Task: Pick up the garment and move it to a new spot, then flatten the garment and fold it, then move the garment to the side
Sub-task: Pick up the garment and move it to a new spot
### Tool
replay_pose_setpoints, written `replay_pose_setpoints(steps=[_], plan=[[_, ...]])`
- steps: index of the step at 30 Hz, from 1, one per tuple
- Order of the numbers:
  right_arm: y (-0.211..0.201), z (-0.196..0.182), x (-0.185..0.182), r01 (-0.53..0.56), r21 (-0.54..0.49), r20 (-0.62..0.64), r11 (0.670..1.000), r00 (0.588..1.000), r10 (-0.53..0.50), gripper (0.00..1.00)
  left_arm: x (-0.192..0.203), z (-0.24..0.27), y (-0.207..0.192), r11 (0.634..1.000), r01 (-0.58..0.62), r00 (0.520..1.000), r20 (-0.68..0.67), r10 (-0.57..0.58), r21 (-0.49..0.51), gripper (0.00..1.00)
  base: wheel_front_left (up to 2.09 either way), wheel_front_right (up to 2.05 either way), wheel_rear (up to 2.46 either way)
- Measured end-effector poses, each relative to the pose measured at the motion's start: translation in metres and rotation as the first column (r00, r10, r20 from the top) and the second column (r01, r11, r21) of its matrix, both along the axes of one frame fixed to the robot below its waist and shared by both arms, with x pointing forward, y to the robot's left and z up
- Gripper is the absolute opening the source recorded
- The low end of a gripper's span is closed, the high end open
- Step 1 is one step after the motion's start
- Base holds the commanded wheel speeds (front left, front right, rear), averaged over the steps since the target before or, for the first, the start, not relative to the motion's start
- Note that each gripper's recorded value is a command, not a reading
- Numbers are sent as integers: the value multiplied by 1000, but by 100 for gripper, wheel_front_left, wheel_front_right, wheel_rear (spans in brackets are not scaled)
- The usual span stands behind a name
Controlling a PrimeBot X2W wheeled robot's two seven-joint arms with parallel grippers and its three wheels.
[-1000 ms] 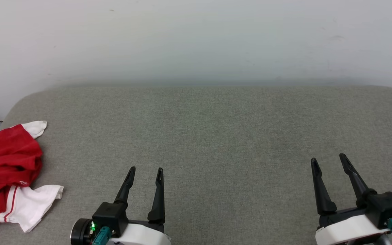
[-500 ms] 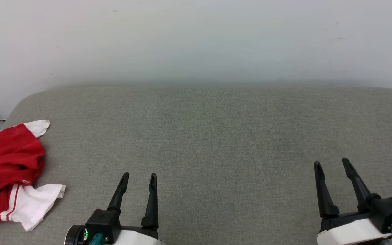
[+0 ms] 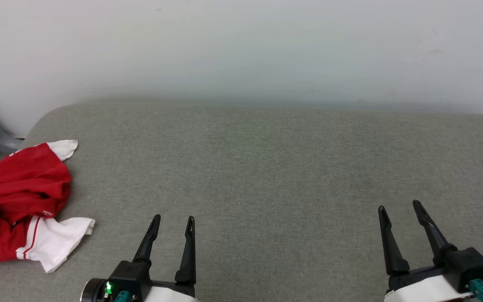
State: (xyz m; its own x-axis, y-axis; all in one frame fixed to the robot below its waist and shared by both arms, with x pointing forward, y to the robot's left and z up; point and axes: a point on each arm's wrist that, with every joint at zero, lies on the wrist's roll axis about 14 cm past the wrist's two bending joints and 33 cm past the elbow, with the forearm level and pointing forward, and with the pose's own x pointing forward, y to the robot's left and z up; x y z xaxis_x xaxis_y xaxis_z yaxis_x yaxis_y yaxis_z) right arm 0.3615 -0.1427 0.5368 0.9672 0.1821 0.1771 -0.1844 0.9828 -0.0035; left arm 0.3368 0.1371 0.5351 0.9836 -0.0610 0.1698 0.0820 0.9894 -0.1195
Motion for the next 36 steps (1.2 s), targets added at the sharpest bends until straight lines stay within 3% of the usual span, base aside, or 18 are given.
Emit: replay_pose_setpoints(steps=[13,25,36], plan=[[70,-4,12,-209,31,-15,977,978,210,100,-26,-9,58,984,-179,984,-29,178,-22,100,0,0,0],[141,-8,14,-409,44,-33,912,911,410,100,-68,-12,111,928,-372,928,-35,371,-17,100,0,0,0],[175,-7,12,-497,40,-31,867,867,498,100,-90,-13,126,899,-437,899,-35,437,10,100,0,0,0]])
